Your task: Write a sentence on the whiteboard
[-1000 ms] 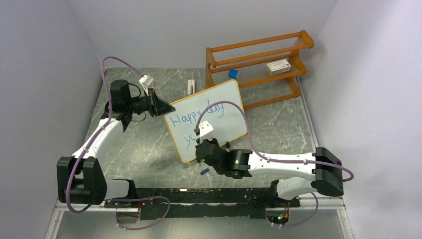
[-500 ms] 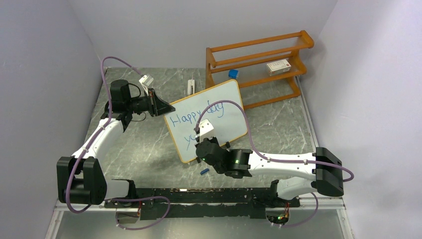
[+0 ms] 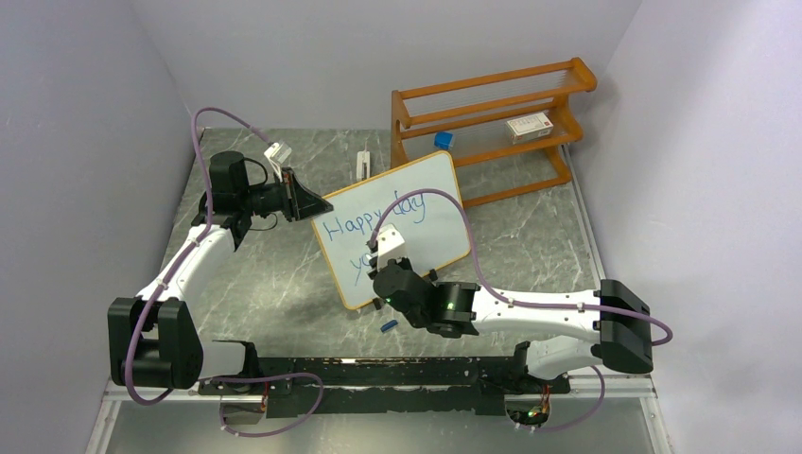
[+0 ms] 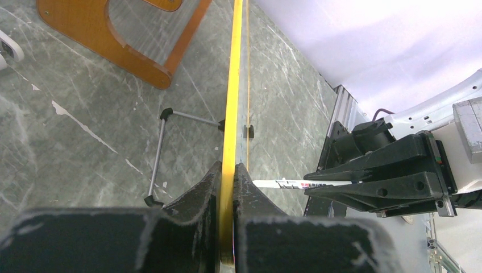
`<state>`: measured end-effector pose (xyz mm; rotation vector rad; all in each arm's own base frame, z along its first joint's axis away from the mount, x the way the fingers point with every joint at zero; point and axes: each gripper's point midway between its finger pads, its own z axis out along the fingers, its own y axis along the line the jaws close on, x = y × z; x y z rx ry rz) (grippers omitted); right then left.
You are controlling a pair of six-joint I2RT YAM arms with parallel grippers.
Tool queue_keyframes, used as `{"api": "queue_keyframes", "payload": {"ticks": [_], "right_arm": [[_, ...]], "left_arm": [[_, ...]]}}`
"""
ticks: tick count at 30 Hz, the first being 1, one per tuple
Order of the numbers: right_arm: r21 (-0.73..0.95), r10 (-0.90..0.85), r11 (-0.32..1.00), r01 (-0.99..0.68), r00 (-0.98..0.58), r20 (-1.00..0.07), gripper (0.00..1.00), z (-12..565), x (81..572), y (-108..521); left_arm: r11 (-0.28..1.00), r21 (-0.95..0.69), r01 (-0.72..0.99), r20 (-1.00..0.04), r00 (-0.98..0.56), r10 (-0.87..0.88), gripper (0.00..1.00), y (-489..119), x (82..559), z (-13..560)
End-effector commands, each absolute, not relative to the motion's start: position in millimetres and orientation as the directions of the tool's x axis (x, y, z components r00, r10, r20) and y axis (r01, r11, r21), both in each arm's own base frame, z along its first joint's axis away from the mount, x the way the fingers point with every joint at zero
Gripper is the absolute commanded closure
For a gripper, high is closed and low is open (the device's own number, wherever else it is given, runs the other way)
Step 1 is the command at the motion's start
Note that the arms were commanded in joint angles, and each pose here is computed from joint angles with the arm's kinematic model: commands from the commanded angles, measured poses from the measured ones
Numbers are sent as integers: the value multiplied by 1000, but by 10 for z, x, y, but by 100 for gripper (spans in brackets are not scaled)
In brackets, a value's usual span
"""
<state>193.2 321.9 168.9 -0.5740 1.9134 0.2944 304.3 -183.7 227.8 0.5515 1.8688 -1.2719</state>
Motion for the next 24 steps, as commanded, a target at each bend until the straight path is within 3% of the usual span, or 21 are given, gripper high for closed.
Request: {"api": "queue_keyframes", "payload": {"ticks": [1, 10, 24], "right_arm": [[-21, -214, 848, -529, -306, -928, 100, 1805, 1971, 3340], [-24, -240, 829, -558, -318, -917, 100, 1771, 1911, 3334], [-44, -205, 893, -448, -319, -925, 100, 1814, 2072, 2988]], "left_arm": [[415, -586, 696, -780, -624, -55, 95, -1876, 2999, 2109], [417, -582, 698, -783, -620, -55, 95, -1876, 3003, 2117], [419, -579, 699, -784, -618, -55, 95, -1872, 3008, 2115]]}}
